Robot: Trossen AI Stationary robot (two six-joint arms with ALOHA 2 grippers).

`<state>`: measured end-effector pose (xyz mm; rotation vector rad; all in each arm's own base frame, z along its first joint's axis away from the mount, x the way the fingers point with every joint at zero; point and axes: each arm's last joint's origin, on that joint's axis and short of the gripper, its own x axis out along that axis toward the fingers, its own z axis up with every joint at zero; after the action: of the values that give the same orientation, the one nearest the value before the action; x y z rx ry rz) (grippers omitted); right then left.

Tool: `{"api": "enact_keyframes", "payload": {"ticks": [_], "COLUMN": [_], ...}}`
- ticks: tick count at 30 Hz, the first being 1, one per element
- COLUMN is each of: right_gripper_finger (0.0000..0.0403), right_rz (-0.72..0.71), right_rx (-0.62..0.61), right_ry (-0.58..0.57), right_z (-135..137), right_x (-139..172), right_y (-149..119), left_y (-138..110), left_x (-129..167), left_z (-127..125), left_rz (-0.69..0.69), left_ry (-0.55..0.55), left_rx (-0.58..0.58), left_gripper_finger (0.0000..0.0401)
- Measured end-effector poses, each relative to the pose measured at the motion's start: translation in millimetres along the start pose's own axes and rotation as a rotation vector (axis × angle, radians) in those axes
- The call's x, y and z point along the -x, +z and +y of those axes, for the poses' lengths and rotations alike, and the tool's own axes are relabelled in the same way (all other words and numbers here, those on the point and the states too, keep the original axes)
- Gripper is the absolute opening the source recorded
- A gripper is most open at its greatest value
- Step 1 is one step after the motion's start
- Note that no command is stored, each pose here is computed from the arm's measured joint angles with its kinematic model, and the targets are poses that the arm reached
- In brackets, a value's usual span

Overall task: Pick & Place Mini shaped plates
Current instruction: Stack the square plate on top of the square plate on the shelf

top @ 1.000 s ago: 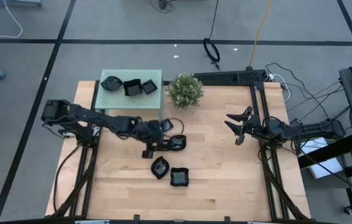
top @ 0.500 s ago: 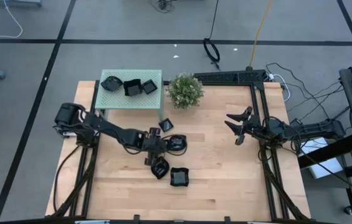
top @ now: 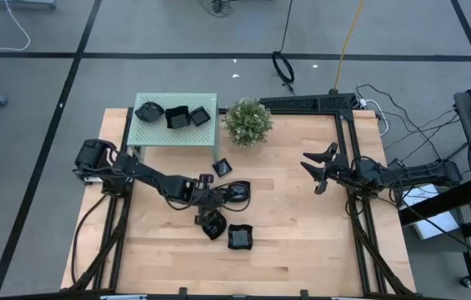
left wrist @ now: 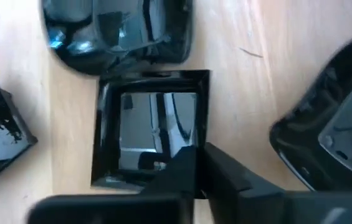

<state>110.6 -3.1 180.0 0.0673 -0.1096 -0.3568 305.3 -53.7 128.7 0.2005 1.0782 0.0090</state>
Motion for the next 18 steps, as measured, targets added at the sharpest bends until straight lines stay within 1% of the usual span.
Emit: {"api": "enact_keyframes", "payload": {"ticks": [2, 6, 8, 12, 15, 18], "right_gripper_finger": [0.0144, 0.0144, 0.0144, 0.0144, 0.0144, 0.0144], "right_rz": [0.0, 0.0, 0.0, 0.0, -0.001, -0.001], "right_rx": [0.0, 0.0, 0.0, 0.0, -0.001, -0.001], "right_ry": [0.0, 0.0, 0.0, 0.0, 0.0, 0.0], "right_z": [0, 0, 0, 0, 0, 0], "right_x": [0, 0, 0, 0, 0, 0], "right_y": [0, 0, 0, 0, 0, 0], "left_y": [1, 3, 5, 12, 16, 20], "left_x": [2, 9, 16, 38, 60, 83], "left_z": [1, 2, 3, 8, 14, 20], "left_rz": [-0.008, -0.032, -0.054, -0.134, -0.211, -0.303], "left_ry": [0.0, -0.01, -0.013, -0.009, 0.038, 0.118], "left_rx": [0.018, 0.048, 0.059, 0.087, 0.11, 0.113], "left_gripper_finger": [0.0011, 0.002, 0.002, 0.0006, 0.0014, 0.0019]}}
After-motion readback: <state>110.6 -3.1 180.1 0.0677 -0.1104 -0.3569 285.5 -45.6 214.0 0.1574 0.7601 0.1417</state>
